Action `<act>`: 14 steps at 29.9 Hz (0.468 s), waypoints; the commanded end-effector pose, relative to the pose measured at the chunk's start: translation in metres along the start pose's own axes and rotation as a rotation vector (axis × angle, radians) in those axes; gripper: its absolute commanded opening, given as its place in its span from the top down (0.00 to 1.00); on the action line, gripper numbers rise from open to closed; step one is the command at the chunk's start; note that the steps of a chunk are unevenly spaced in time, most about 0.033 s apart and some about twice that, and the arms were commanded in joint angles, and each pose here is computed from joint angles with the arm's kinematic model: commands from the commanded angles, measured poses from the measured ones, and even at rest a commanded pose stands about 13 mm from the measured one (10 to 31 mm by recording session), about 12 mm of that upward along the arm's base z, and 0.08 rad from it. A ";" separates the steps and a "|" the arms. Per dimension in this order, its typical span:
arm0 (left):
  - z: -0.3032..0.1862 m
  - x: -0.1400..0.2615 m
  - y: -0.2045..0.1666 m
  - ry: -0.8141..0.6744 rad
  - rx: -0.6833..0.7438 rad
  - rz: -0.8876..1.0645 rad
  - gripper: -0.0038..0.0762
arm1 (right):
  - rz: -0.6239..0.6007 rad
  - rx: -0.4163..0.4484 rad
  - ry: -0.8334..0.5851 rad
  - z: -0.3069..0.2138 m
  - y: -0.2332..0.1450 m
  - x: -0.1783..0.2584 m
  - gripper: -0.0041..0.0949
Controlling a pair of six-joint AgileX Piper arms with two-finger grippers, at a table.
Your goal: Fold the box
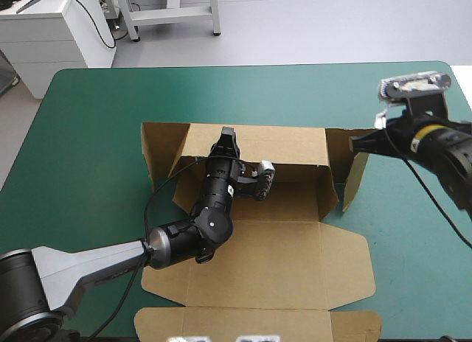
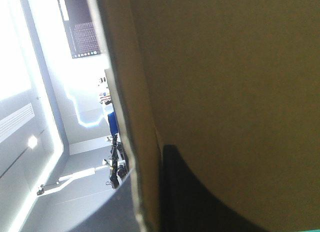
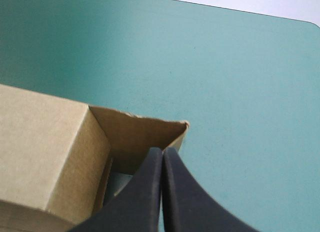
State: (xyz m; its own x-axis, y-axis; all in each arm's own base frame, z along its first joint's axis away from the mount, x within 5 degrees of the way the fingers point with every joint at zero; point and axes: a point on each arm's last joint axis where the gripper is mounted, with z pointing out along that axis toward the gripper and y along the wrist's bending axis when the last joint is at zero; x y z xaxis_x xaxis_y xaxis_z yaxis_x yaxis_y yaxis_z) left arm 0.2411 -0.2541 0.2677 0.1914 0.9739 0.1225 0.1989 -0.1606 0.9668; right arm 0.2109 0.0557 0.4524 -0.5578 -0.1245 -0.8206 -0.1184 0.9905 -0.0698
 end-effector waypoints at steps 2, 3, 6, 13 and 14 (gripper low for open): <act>-0.005 0.008 0.011 0.042 -0.045 0.001 0.96 | -0.030 0.008 0.009 0.022 0.000 -0.041 0.98; -0.005 0.008 0.011 0.043 -0.045 0.001 0.96 | -0.025 -0.012 0.028 0.030 -0.001 -0.047 0.98; -0.005 0.009 0.011 0.046 -0.047 0.001 0.96 | 0.032 -0.104 0.092 0.053 -0.008 -0.060 0.98; -0.005 0.009 0.011 0.046 -0.047 0.001 0.96 | 0.139 -0.228 0.225 0.101 -0.035 -0.068 0.98; -0.005 0.009 0.011 0.046 -0.047 0.001 0.96 | 0.154 -0.240 0.237 0.109 -0.037 -0.067 0.98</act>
State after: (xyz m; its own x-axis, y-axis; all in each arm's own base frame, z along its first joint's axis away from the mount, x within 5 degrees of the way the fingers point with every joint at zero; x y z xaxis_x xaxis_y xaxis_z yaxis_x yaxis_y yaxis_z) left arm 0.2412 -0.2531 0.2675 0.1827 0.9747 0.1291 0.1952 -0.1647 0.9668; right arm 0.3404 0.0389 0.4355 -0.7849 -0.0366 -0.6185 -0.1634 0.9751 0.1498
